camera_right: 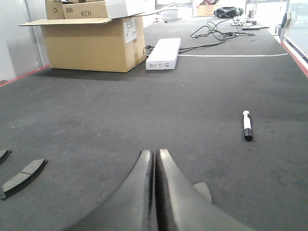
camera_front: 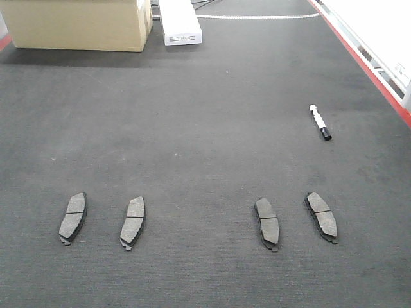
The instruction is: Move and align brake pads A on conveyor
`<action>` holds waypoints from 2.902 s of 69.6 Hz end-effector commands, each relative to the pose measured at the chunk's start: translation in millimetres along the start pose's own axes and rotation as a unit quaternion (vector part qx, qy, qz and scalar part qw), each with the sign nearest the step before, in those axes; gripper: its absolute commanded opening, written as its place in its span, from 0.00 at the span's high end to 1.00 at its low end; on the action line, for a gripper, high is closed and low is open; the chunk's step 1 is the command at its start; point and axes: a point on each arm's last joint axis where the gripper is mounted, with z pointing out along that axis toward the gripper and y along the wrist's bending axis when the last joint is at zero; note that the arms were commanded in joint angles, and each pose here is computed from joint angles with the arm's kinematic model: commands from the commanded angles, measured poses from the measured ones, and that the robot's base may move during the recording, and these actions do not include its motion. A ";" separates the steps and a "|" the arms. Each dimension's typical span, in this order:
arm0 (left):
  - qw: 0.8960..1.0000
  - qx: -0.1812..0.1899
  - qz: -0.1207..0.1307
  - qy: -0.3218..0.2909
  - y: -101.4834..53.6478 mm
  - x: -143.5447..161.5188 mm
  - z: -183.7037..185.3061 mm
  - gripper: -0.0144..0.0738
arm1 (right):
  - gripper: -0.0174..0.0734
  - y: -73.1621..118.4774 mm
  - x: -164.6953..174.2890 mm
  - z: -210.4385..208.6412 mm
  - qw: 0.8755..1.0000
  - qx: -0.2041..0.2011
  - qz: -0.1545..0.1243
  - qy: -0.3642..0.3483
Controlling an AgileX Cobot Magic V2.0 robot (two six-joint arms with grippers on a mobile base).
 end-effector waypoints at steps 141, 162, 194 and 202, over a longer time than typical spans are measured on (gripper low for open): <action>0.999 -0.026 -0.003 -0.047 2.3 -10.1 -2.1 0.85 | 0.82 -18.6 65.5 12.9 0.980 0.155 -0.050 -0.116; 0.999 -0.026 -0.003 -0.047 2.3 -10.1 -2.1 0.85 | 0.82 -18.7 65.4 13.0 0.980 0.155 -0.050 -0.117; 0.999 -0.026 -0.003 -0.047 2.3 -10.1 -2.1 0.85 | 0.82 -18.7 65.4 13.0 0.980 0.155 -0.050 -0.117; 0.999 -0.026 -0.003 -0.047 2.3 -10.1 -2.1 0.85 | 0.82 -18.7 65.4 13.0 0.980 0.155 -0.050 -0.116</action>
